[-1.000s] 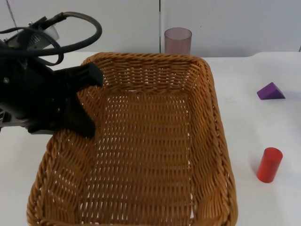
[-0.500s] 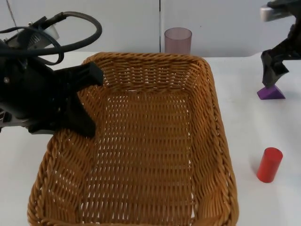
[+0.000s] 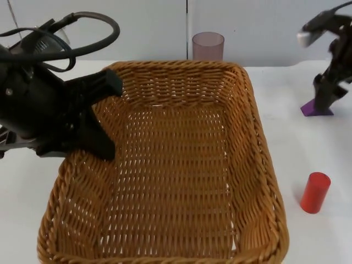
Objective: Pick up the basket with the left hand and place the triangular block into the basket with the right hand.
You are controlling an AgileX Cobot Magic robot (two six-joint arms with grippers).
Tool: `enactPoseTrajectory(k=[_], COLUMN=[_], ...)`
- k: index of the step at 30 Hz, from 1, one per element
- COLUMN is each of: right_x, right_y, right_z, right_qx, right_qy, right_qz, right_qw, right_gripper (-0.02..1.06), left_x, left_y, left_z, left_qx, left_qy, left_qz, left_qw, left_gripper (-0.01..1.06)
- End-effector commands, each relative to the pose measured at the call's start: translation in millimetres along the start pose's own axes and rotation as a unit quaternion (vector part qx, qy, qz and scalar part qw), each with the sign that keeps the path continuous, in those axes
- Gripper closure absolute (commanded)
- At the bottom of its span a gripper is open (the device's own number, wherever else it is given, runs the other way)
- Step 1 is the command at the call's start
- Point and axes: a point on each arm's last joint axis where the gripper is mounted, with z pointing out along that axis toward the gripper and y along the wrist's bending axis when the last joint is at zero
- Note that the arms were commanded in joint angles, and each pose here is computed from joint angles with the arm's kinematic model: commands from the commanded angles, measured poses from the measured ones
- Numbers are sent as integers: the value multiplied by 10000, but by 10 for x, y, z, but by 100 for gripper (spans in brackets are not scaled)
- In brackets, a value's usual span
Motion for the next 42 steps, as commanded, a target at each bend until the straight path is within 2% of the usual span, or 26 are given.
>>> enactPoseTrajectory(k=[1, 13, 18, 23, 26, 27, 33, 42], right_x=[-70, -123, -118, -108, -82, -82, -91, -204], right_y=[1, -30, -20, 1, 24, 24, 23, 14], right_z=[57, 331, 409, 444, 446, 446, 335, -83], right_qx=[-55, 120, 107, 7, -134, -134, -185, -212], right_qy=[-194, -436, -449, -428, -297, -297, -290, -779], right_qz=[-294, -1001, -1073, -1087, -1119, -1119, -1111, -882], right_qw=[9994, 9940, 9932, 9932, 9932, 9932, 9932, 9928], right_gripper=[10, 15, 19, 31, 51, 51, 102, 105], left_x=[8, 12, 10, 7, 6, 6, 8, 5], left_y=[-26, -58, -64, -73, -74, -74, -70, -57], left_z=[-14, -15, -16, -16, -16, -16, -16, -15], left_qx=[137, 311, 342, 397, 402, 402, 380, 309], left_qy=[39, 72, 64, 50, 48, 48, 54, 32], left_qz=[-140, -350, -405, -476, -482, -482, -454, -360], left_qw=[9998, 9989, 9986, 9981, 9980, 9980, 9982, 9989], left_gripper=[105, 105, 105, 105, 105, 105, 105, 105])
